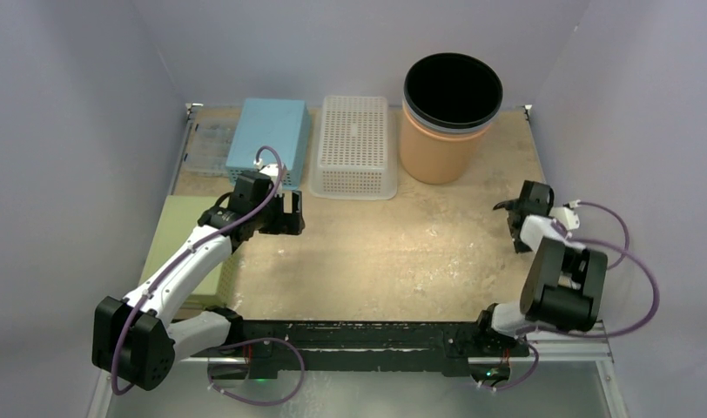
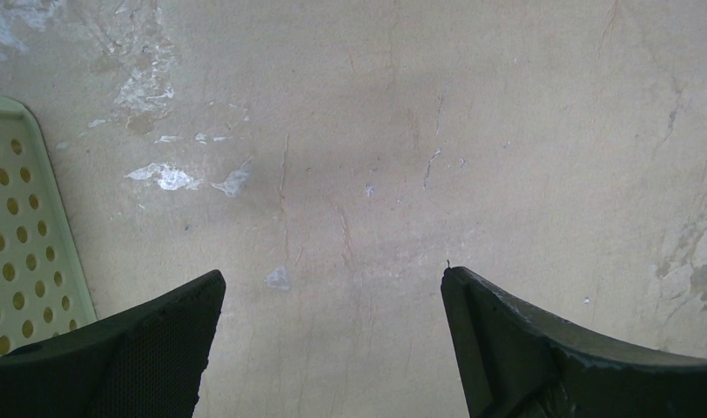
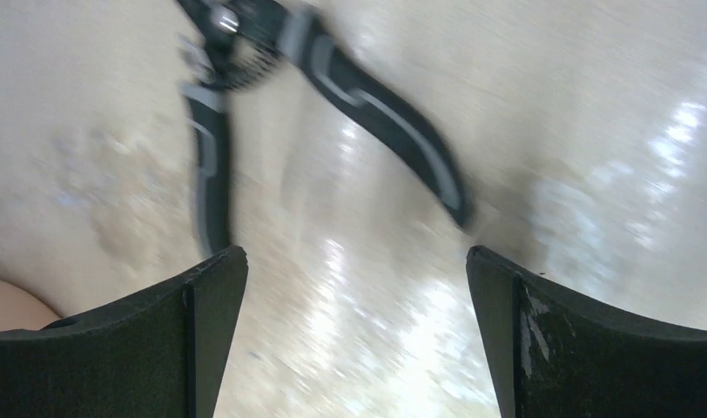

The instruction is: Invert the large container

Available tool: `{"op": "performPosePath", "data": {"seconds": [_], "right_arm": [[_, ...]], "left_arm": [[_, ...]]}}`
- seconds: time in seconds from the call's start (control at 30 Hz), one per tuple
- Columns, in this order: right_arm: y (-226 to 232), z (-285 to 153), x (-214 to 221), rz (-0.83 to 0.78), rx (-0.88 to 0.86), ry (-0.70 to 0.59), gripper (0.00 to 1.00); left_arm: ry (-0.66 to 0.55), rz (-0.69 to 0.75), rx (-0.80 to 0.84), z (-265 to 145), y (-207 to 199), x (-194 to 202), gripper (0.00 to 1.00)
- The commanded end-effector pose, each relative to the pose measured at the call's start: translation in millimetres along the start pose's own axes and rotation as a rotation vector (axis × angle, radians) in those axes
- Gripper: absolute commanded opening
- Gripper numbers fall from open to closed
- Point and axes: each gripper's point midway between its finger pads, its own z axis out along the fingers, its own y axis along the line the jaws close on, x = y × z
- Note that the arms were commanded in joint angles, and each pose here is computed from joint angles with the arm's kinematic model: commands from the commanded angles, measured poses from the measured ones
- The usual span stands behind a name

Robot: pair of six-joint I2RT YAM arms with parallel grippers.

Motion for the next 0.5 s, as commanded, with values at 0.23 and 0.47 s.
{"op": "performPosePath", "data": {"seconds": [0.23, 0.47], "right_arm": [[45, -53, -52, -0.078, -0.245, -0.164, 0.98], [108, 13, -57, -0.145, -0.219, -0.144, 0.98]], "left_arm": [[-0.065, 0.025, 0.064, -8, -10, -14, 0.94], [-0.057, 0.026, 0.061, -5, -10, -12, 0.94]]}}
